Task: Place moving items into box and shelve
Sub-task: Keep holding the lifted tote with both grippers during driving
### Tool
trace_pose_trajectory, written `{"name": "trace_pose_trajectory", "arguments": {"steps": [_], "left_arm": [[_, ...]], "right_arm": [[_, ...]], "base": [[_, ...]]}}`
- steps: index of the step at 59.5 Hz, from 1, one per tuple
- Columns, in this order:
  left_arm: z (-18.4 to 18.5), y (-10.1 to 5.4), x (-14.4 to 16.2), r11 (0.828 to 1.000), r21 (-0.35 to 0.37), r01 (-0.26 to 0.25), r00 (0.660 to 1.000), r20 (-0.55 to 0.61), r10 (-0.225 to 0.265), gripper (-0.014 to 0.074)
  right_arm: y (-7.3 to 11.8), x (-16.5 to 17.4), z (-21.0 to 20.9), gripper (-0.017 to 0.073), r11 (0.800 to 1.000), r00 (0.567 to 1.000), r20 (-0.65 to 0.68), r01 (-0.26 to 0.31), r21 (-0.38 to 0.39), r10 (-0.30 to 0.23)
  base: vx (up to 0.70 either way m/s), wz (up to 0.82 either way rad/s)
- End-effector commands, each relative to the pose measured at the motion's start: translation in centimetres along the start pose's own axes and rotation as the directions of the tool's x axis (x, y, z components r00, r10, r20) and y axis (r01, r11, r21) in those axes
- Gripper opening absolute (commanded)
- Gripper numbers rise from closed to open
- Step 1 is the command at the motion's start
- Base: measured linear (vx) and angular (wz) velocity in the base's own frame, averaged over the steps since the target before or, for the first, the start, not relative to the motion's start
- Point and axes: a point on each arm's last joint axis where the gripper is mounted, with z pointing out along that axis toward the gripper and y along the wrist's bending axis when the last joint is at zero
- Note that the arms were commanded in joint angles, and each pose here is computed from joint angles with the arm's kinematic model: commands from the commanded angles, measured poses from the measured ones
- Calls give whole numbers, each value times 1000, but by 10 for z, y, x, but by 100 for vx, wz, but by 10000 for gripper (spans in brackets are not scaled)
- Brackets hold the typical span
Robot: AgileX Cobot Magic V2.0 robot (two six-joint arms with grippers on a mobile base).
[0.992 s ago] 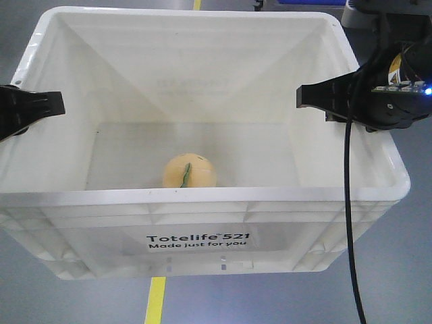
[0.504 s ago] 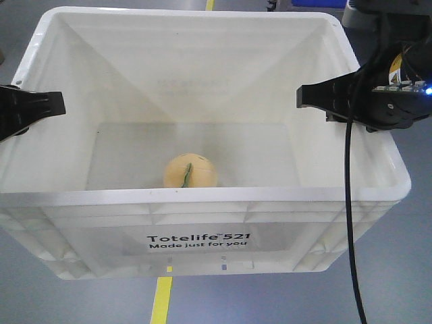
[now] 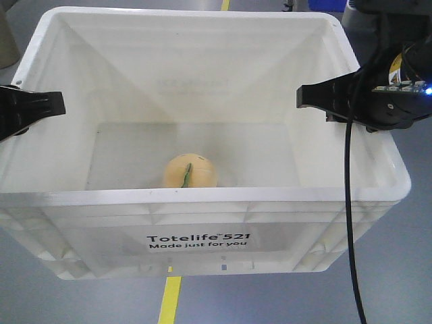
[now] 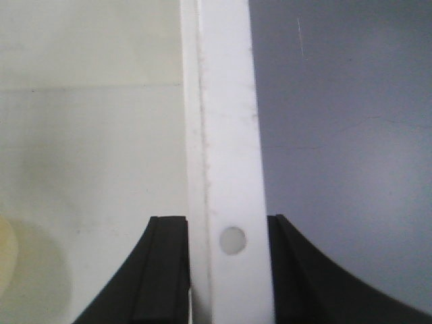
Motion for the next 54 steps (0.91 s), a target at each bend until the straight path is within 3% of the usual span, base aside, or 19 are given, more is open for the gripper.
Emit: {"name": "trace_pose_trajectory", "arguments": {"steps": [1, 54], "left_arm": [[-18, -6, -23, 994, 110, -20, 983, 181, 0, 161], [-18, -6, -23, 994, 110, -20, 983, 181, 0, 161]], "right_arm": [[-5, -18, -24, 83, 999, 985, 173, 2, -37, 4], [-5, -18, -24, 83, 999, 985, 173, 2, -37, 4]], "base": [[6, 6], [12, 4]]}}
